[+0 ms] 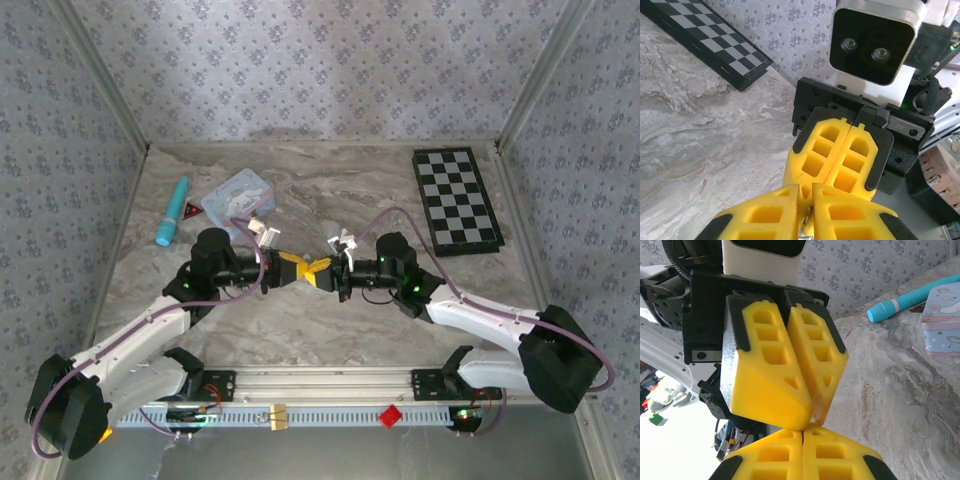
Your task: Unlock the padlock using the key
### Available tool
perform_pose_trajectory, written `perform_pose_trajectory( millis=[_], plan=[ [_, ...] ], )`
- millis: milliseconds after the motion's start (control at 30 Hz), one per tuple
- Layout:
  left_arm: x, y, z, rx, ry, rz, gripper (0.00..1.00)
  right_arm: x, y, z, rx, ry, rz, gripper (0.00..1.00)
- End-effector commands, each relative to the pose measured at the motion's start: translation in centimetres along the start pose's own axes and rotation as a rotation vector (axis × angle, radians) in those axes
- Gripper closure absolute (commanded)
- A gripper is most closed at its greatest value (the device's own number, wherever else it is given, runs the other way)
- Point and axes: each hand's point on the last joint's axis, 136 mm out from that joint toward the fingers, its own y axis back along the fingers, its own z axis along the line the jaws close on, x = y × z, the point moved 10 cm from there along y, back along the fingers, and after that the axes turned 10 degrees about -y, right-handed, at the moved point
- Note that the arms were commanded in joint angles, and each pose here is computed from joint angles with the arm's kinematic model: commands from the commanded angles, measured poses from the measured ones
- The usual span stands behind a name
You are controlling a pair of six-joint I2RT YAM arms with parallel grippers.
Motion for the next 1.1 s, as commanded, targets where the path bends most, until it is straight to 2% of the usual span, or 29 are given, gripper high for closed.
perform_pose_trajectory(
  millis=[0, 167, 333, 367, 533, 700, 767, 867, 1067],
  plan=[
    [-1.3, -0.1, -1.3, 0.068, -0.060, -0.020, 0.91, 0.2, 0.2, 0.1, -0.008, 0.014, -0.006, 1.00],
    [-1.3, -0.2, -1.5, 0.071, -0.061, -0.018, 1.00, 0.1, 0.3, 0.1, 0.006, 0.007, -0.030, 1.00],
    [-1.5, -0.2, -1.4, 0.045, -0.057, -0.023, 1.00, 0.0, 0.4, -0.2, 0.028, -0.009, -0.059, 1.00],
    [-1.5, -0.2, -1.4, 0.032, -0.055, -0.026, 1.00, -0.1, 0.5, -0.3, 0.040, -0.015, -0.070, 0.94],
    [-1.8, -0.3, -0.2, -0.109, -0.006, -0.055, 1.00, -0.2, 1.3, -1.2, 0.078, -0.073, -0.130, 0.76],
    [-1.6, -0.5, 2.0, -0.308, 0.140, -0.123, 1.00, 0.0, 1.7, -1.8, 0.083, -0.124, -0.187, 0.52],
    [-1.4, -0.5, 2.9, -0.379, 0.214, -0.161, 1.00, 0.2, 2.0, -2.2, 0.112, -0.152, -0.233, 0.50],
    [-0.8, -0.4, 3.9, -0.439, 0.341, -0.246, 1.00, 0.3, 2.7, -2.6, 0.144, -0.229, -0.367, 0.47],
    [-0.8, -0.6, 4.0, -0.405, 0.509, -0.408, 1.00, 0.4, 2.8, -2.9, 0.179, -0.400, -0.554, 0.44]
  ],
)
